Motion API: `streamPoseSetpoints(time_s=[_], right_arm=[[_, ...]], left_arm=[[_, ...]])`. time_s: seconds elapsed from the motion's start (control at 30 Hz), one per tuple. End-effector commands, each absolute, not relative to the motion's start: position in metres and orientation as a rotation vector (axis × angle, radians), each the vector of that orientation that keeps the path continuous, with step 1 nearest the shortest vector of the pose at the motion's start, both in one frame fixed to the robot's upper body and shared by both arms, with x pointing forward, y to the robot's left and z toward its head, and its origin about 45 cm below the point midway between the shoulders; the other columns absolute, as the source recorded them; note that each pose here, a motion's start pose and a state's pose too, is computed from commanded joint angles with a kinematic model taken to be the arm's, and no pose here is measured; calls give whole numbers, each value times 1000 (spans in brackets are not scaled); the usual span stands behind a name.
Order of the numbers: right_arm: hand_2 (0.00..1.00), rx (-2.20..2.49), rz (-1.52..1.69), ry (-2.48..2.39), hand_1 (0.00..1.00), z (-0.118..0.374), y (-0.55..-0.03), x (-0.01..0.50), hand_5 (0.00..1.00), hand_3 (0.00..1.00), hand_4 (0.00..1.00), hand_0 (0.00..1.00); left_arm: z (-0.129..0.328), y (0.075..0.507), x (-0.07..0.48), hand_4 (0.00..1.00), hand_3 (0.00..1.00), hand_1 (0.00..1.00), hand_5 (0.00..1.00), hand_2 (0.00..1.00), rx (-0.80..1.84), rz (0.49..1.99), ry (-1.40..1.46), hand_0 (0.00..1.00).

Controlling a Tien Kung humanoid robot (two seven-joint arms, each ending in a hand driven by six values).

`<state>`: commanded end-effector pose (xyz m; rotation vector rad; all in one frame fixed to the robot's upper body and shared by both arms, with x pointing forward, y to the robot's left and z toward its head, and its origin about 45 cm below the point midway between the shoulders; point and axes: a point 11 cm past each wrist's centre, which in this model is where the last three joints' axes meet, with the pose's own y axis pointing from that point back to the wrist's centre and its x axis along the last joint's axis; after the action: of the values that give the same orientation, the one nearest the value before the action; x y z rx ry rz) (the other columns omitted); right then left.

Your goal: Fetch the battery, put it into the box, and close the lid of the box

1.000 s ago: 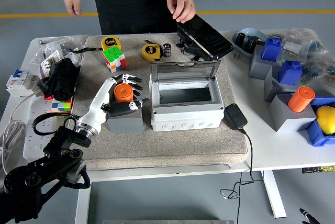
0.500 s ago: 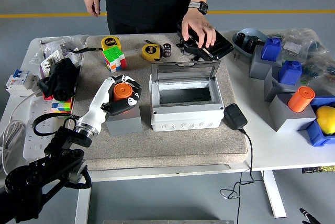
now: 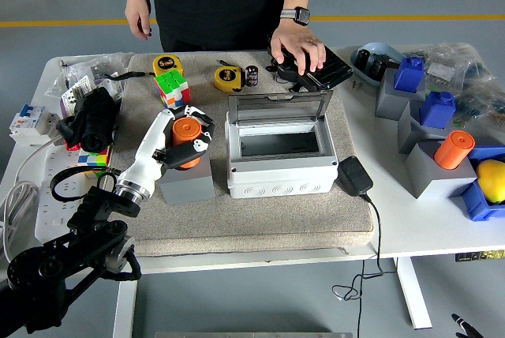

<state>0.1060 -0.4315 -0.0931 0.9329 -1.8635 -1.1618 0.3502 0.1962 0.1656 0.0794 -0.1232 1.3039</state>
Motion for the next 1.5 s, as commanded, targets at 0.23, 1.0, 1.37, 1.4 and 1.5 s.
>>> streamPoseSetpoints(time_s=[0.23, 1.0, 1.37, 1.4, 1.5], right_arm=[[660, 931, -1160, -1861, 638, -93, -432, 105, 499, 575, 936, 582], [661, 924, -1150, -1853, 638, -93, -433, 104, 497, 574, 936, 582], [660, 922, -1147, -1856, 638, -92, -434, 105, 497, 574, 935, 582], [660, 922, -1147, -1857, 638, -92, -434, 105, 497, 574, 935, 582], [660, 922, -1144, -1857, 638, -92, -435, 105, 497, 574, 935, 582]], left_arm=[[205, 175, 349, 170, 266, 249, 2, 297, 49, 1214, -227, 162], [225, 63, 356, 34, 241, 202, 2, 261, 577, 724, -759, 140], [228, 34, 372, 134, 275, 207, 2, 277, 697, 674, -844, 141], [229, 32, 373, 134, 275, 207, 2, 277, 702, 673, -847, 141], [232, 26, 379, 134, 275, 207, 2, 277, 714, 673, -843, 141]])
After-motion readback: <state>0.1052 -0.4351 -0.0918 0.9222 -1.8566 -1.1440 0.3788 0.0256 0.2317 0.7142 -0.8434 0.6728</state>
